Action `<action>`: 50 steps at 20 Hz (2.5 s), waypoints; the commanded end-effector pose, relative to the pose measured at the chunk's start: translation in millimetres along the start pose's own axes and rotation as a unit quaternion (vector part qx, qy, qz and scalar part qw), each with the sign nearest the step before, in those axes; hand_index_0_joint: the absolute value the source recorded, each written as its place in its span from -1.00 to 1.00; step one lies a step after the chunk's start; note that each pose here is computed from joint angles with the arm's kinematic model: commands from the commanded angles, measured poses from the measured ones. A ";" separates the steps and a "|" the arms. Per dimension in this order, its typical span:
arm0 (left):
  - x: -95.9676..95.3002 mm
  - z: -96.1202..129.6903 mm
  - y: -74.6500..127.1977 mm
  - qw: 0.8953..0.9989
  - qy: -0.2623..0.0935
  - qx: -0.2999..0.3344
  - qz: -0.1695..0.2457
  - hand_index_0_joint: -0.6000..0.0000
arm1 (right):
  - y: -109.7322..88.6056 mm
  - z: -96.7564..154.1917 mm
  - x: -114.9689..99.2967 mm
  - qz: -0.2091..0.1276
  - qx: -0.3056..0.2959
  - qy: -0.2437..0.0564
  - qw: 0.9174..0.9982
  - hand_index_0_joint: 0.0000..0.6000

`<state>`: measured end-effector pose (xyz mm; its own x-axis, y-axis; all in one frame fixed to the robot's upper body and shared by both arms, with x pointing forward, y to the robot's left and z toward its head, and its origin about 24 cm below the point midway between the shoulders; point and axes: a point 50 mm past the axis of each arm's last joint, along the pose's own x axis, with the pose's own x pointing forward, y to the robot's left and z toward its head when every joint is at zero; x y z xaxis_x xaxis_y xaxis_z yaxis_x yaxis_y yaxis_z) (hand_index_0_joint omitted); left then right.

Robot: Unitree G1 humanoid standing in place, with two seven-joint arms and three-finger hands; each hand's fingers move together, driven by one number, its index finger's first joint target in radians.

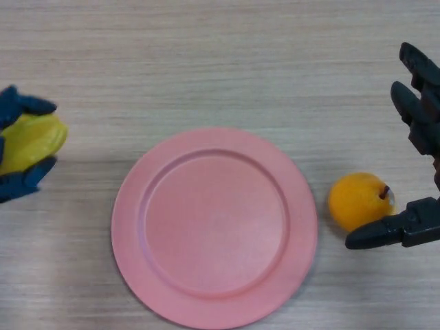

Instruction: Pick up the yellow starfruit and place it on the plate

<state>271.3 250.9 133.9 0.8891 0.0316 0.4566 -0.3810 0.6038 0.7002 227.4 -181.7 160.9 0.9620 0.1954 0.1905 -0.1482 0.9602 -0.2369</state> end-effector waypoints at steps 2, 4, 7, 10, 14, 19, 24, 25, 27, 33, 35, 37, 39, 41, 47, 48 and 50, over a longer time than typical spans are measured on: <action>1.9 47.2 2.3 0.994 -0.101 -0.039 -0.022 -1.00 | -12.5 29.6 -6.4 -0.024 -0.024 -0.094 0.995 -1.00; -4.2 68.0 -13.3 0.986 -0.137 -0.070 -0.062 -1.00 | -12.8 29.1 -7.1 -0.025 -0.020 -0.092 0.995 -1.00; -14.0 83.4 -37.6 0.972 -0.186 -0.049 -0.136 -1.00 | -13.9 29.8 -7.8 -0.025 -0.021 -0.092 0.995 -1.00; -20.1 93.9 -60.4 0.950 -0.215 -0.024 -0.225 -1.00 | -17.3 28.6 -9.9 -0.032 -0.027 -0.096 0.994 -1.00; -19.6 101.6 -72.7 0.938 -0.266 0.034 -0.218 -1.00 | -21.5 29.0 -14.6 -0.036 -0.030 -0.093 0.995 -1.00; -16.9 111.6 -68.5 0.943 -0.193 -0.113 -0.246 -0.51 | -24.3 30.3 -17.0 -0.044 -0.035 -0.098 0.994 -1.00; -17.0 109.7 -66.8 0.947 -0.174 -0.126 -0.239 1.00 | -23.6 32.9 -17.2 -0.049 -0.037 -0.094 0.994 -1.00; -16.9 109.4 -66.6 0.948 -0.175 -0.123 -0.237 1.00 | -23.4 33.7 -17.0 -0.048 -0.037 -0.094 0.994 -1.00; -16.5 108.0 -66.0 0.951 -0.174 -0.110 -0.231 1.00 | -23.1 34.1 -18.0 -0.050 -0.030 -0.094 0.994 -1.00; -5.2 97.3 -33.3 0.960 -0.156 -0.186 -0.140 1.00 | -21.6 33.1 -16.6 -0.051 -0.033 -0.093 0.994 -1.00; -1.5 92.3 -15.9 0.951 -0.139 -0.253 -0.115 1.00 | -20.3 33.3 -15.1 -0.047 -0.034 -0.094 0.994 -1.00; 0.4 85.0 1.3 0.935 -0.124 -0.318 -0.099 1.00 | -18.3 30.7 -14.1 -0.044 -0.035 -0.092 0.994 -1.00; 1.9 81.8 18.4 0.900 -0.080 -0.417 -0.101 1.00 | -17.1 30.2 -12.4 -0.042 -0.037 -0.091 0.994 -1.00; 5.2 73.8 35.9 0.881 -0.048 -0.463 -0.079 1.00 | -15.7 30.8 -10.6 -0.039 -0.029 -0.089 0.995 -1.00; -5.0 61.2 49.3 0.903 -0.066 -0.422 -0.050 1.00 | -12.6 28.0 -6.8 -0.026 -0.004 -0.088 0.996 -1.00; -6.2 58.7 50.0 0.906 -0.061 -0.415 -0.053 1.00 | -12.3 27.7 -6.1 -0.026 -0.006 -0.094 0.995 -1.00; -3.7 57.4 52.1 0.909 -0.059 -0.411 -0.041 1.00 | -12.1 29.0 -4.5 -0.028 -0.001 -0.097 0.995 -1.00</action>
<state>246.0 220.8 161.9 0.9460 -0.1386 0.2931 0.1361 0.9903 0.0290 226.7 -184.2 159.7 0.9653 0.1863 0.1831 -0.1480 0.9677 -0.2042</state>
